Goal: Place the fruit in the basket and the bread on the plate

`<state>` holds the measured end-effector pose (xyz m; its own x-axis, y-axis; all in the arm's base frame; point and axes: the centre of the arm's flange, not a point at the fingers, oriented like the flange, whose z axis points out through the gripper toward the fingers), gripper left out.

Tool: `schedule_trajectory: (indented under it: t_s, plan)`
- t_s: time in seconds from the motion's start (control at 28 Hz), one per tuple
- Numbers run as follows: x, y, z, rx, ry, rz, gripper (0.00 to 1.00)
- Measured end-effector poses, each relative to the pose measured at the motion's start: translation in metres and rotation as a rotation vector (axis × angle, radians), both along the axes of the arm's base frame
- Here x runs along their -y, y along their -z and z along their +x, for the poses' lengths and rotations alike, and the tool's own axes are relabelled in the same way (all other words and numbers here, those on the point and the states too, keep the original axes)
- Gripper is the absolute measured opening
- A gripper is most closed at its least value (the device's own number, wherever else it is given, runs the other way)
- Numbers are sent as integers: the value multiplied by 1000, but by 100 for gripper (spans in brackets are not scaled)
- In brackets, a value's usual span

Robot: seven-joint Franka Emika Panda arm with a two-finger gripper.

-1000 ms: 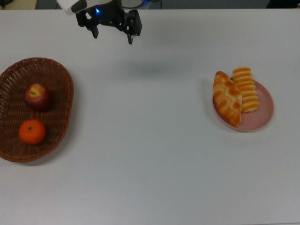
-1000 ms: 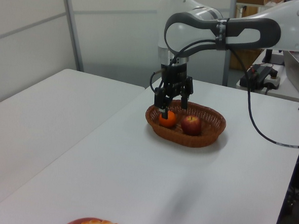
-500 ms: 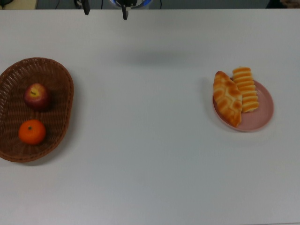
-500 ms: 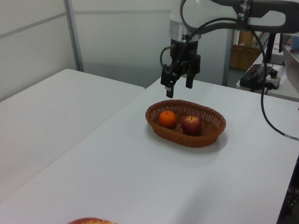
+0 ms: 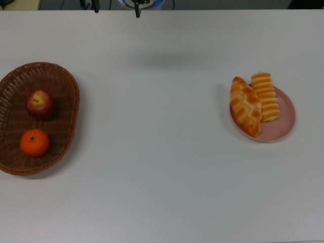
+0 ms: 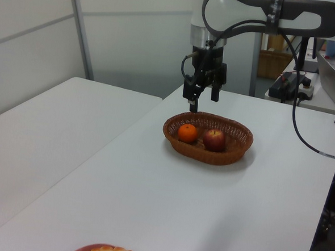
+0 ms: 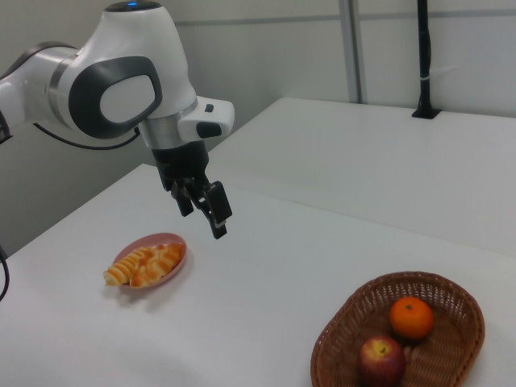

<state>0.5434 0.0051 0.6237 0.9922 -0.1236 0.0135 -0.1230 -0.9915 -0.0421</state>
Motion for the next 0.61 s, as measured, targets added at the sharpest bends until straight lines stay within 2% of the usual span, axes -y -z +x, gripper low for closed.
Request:
schedule_trajectory:
  t_s: [0.61]
  plan:
    - [-4, -3, 0, 5, -8, 0, 100]
